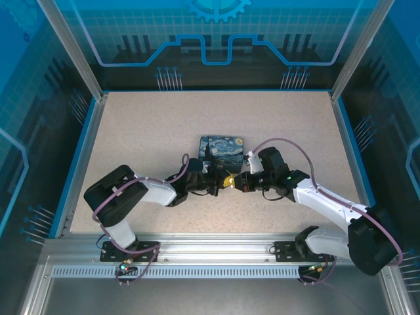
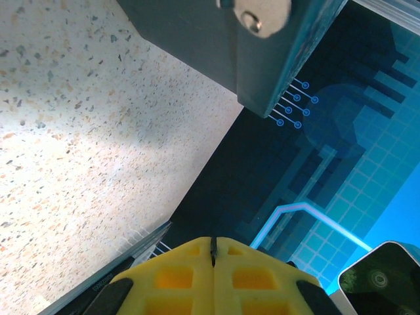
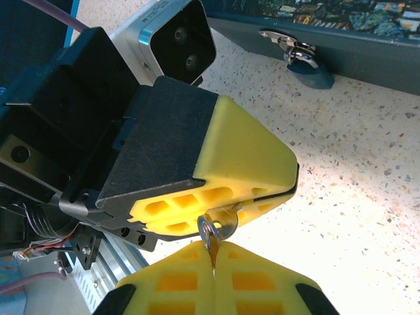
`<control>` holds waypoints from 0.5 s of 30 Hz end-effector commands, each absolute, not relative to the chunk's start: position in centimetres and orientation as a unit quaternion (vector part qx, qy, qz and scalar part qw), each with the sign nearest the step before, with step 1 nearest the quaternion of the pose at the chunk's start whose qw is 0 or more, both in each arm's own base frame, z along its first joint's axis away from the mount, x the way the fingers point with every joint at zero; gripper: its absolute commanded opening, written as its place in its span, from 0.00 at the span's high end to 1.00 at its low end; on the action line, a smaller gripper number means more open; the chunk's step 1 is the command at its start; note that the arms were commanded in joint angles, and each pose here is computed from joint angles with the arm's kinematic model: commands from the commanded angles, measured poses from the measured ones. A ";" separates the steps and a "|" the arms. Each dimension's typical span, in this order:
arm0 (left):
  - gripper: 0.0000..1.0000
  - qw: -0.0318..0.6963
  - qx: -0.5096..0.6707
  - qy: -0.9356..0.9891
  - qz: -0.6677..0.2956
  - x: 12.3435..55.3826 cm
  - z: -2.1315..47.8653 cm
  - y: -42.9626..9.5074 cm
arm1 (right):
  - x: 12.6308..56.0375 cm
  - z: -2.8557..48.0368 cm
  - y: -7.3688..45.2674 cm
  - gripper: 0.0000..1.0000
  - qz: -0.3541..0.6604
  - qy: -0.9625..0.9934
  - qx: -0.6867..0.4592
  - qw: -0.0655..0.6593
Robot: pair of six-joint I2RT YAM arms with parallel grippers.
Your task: Unlock a padlock with a key
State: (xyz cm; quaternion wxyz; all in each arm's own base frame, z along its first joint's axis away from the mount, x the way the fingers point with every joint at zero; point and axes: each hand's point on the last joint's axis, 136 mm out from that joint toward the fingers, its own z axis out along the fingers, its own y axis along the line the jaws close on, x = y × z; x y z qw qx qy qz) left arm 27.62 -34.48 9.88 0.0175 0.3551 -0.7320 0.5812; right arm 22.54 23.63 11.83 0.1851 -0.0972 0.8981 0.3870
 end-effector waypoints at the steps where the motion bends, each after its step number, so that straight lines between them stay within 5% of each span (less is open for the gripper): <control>1: 1.00 0.008 0.348 -0.722 0.597 27.6 11.1 -34.5 | 22.6 11.8 23.1 1.00 0.381 0.900 -0.094 0.189; 5: 1.00 -0.011 0.331 -0.733 0.594 27.7 11.4 -34.4 | 22.4 11.8 22.2 1.00 0.371 0.904 -0.080 0.197; 6: 1.00 -0.022 0.323 -0.739 0.591 27.8 11.6 -34.3 | 22.4 11.8 21.8 0.93 0.369 0.905 -0.073 0.200; 8: 1.00 -0.050 0.298 -0.759 0.577 27.8 12.0 -34.0 | 22.2 11.9 20.9 0.59 0.367 0.905 -0.054 0.208; 12: 1.00 -0.125 0.236 -0.800 0.537 28.0 13.7 -32.8 | 22.0 12.9 19.6 0.08 0.367 0.902 -0.029 0.224; 13: 1.00 -0.145 0.220 -0.810 0.523 28.1 14.2 -32.4 | 22.0 13.3 19.2 0.00 0.364 0.902 -0.026 0.231; 15: 1.00 -0.186 0.185 -0.820 0.508 28.2 15.7 -31.7 | 22.1 14.1 18.7 0.00 0.358 0.901 -0.016 0.246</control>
